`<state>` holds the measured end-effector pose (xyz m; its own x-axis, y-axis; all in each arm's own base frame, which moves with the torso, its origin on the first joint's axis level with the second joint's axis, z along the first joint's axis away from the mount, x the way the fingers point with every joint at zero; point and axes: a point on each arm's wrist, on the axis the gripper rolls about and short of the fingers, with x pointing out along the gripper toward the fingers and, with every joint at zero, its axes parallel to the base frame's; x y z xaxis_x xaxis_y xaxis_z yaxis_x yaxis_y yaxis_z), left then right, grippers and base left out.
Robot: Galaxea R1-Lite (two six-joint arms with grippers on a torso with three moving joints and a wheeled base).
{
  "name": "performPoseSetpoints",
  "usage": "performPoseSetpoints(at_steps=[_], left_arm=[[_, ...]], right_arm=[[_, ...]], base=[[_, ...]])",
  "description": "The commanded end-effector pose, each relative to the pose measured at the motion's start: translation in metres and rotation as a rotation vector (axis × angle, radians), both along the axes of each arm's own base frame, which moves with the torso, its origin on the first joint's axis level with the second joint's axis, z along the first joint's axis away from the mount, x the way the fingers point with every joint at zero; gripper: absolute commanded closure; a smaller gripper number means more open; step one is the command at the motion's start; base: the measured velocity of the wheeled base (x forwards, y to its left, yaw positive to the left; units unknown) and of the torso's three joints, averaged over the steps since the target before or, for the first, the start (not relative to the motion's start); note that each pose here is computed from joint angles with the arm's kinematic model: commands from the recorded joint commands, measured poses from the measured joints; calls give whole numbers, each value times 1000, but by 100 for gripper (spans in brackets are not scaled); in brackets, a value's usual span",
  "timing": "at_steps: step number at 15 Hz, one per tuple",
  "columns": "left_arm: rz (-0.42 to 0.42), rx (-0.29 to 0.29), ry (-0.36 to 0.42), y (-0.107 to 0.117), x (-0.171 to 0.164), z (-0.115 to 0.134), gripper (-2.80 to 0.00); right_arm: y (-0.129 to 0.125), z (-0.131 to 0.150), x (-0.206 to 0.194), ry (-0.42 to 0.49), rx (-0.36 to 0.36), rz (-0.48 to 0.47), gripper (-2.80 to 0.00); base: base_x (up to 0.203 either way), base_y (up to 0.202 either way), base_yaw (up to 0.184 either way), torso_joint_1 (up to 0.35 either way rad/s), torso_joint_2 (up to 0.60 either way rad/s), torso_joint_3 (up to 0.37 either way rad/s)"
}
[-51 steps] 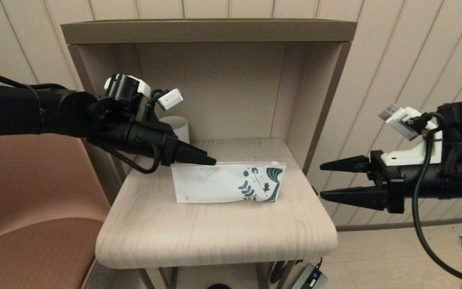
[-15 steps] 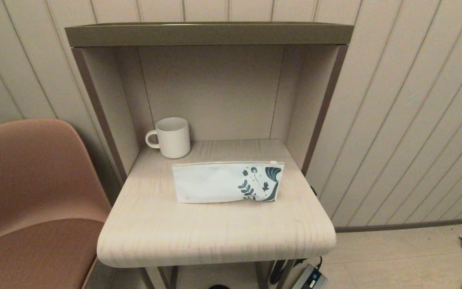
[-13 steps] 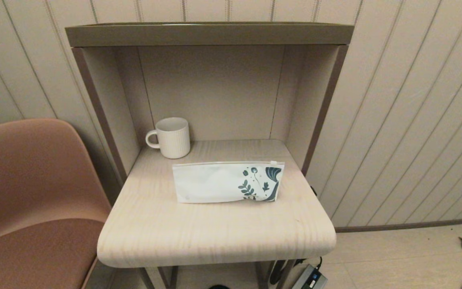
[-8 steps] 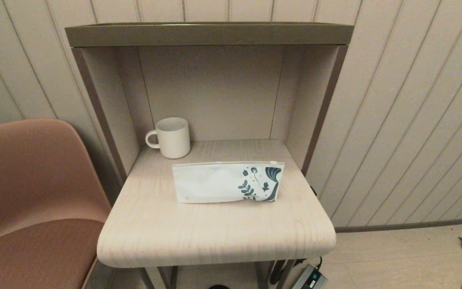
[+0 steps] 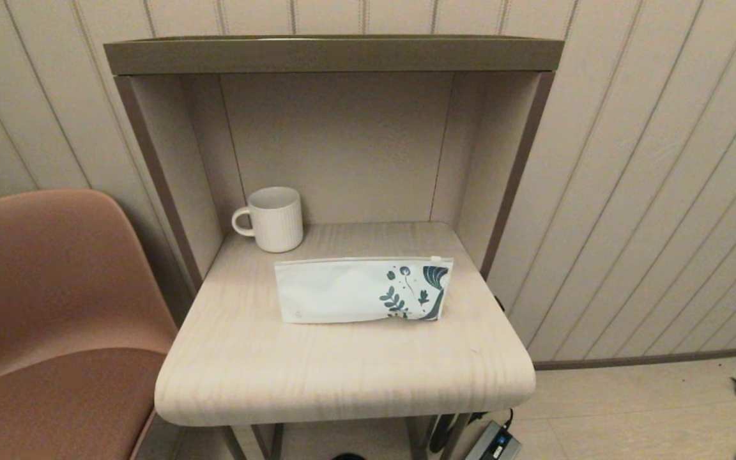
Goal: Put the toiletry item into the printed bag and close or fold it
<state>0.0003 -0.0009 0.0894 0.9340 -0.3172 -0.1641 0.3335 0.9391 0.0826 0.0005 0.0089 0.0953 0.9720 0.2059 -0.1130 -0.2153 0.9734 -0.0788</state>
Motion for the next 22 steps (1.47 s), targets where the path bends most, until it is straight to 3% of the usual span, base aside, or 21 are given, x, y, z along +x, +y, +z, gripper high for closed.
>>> performPoseSetpoints(at_steps=[1,3,6,9,10,13,17,20,22], left_arm=[[-5,-12,14,0,1,0,0],[66,-13,16,0,1,0,0],[255,-16,-27,0,-3,0,0],[276,-7,-240,1,-21,-3,0],[282,-9,-265,0,-24,-4,0],[286,-9,-265,0,-23,-4,0],[284,-11,-265,0,-24,-4,0],[284,-12,-271,0,-24,-3,0],[284,-12,-274,0,-24,-3,0]], right_arm=[[2,0,-2,58,21,85,0],[2,1,-4,84,19,216,0],[0,4,0,-35,-5,155,0],[-1,3,0,-42,-11,92,0],[-1,2,0,-35,-11,89,0],[-1,2,1,-23,-4,81,0],[-5,0,1,-8,-22,-85,0],[-4,0,-2,-42,-27,-40,0],[-4,-1,-7,-56,-30,46,0]], base=[[0,0,0,0,0,0],[0,0,0,0,0,0],[0,0,0,0,0,0],[0,0,0,0,0,0],[0,0,0,0,0,0],[0,0,0,0,0,0],[0,0,0,0,0,0],[0,0,0,0,0,0],[0,0,0,0,0,0]])
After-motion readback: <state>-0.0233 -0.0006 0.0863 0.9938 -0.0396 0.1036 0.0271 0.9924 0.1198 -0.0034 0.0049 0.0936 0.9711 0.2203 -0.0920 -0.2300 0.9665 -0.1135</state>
